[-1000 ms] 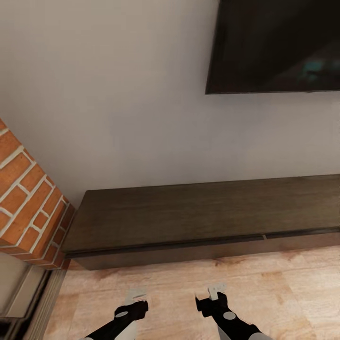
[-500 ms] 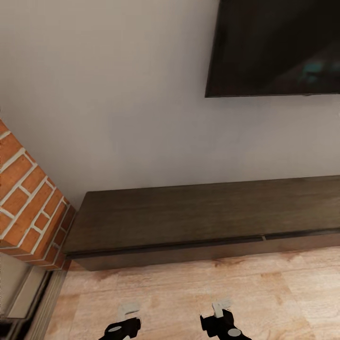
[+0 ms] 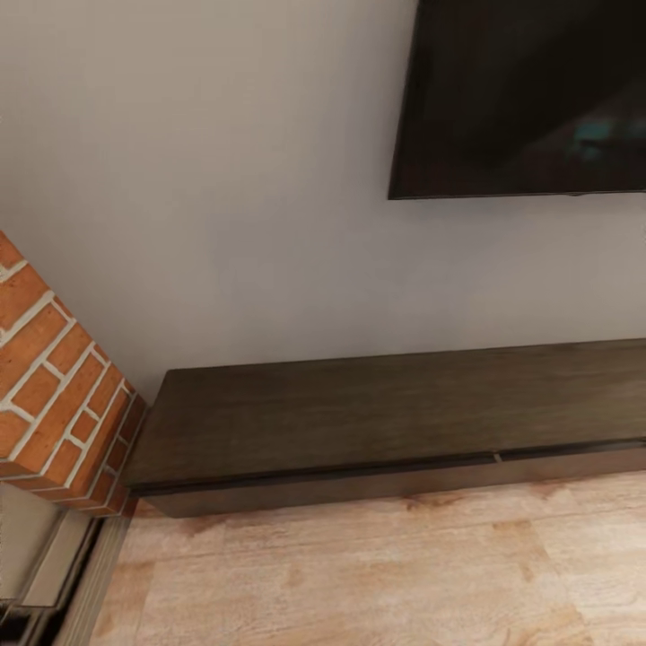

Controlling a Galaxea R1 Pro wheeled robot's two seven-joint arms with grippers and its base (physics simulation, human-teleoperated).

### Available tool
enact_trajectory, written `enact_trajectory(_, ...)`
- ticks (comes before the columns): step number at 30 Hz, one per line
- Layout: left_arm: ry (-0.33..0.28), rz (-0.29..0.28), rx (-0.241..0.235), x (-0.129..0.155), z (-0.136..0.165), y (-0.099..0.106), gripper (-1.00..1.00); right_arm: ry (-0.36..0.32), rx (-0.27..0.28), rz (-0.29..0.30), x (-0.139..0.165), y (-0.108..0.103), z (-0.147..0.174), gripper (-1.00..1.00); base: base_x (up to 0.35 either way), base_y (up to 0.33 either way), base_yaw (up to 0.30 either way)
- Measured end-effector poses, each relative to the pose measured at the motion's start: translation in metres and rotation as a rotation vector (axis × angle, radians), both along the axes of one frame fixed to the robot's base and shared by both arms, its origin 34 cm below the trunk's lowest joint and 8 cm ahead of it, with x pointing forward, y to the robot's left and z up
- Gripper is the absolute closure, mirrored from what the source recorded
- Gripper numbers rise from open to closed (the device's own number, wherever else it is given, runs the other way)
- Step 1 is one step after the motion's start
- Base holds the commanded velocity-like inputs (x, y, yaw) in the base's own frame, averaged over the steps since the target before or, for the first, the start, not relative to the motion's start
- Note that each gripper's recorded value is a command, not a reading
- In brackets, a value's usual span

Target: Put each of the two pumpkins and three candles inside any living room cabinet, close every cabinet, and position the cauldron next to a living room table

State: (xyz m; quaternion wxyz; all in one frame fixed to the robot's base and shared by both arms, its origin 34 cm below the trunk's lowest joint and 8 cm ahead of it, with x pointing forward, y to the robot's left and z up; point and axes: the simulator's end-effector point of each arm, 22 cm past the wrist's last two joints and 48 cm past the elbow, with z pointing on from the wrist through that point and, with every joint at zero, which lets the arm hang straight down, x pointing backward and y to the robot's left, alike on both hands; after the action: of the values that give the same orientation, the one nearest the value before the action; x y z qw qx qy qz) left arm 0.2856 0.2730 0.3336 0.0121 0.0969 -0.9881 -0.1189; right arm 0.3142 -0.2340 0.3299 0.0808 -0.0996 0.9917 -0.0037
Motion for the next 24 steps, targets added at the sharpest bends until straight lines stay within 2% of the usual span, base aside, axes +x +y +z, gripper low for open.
enact_trajectory(2,0.013,-0.001,0.011,-0.006,0.004,0.007,-1.00,0.000,-0.006,-0.009,-0.001,-0.005,0.004,-1.00,0.000,0.000,0.000)
enact_trajectory(18,0.015,-0.001,0.011,-0.004,0.034,0.006,-1.00,0.001,-0.008,-0.012,0.001,-0.006,0.034,-1.00,0.000,0.000,0.000)
enact_trajectory(24,0.014,-0.002,0.010,-0.004,0.034,0.005,-1.00,0.002,-0.007,-0.011,0.001,-0.006,0.034,-1.00,0.000,0.000,0.000)
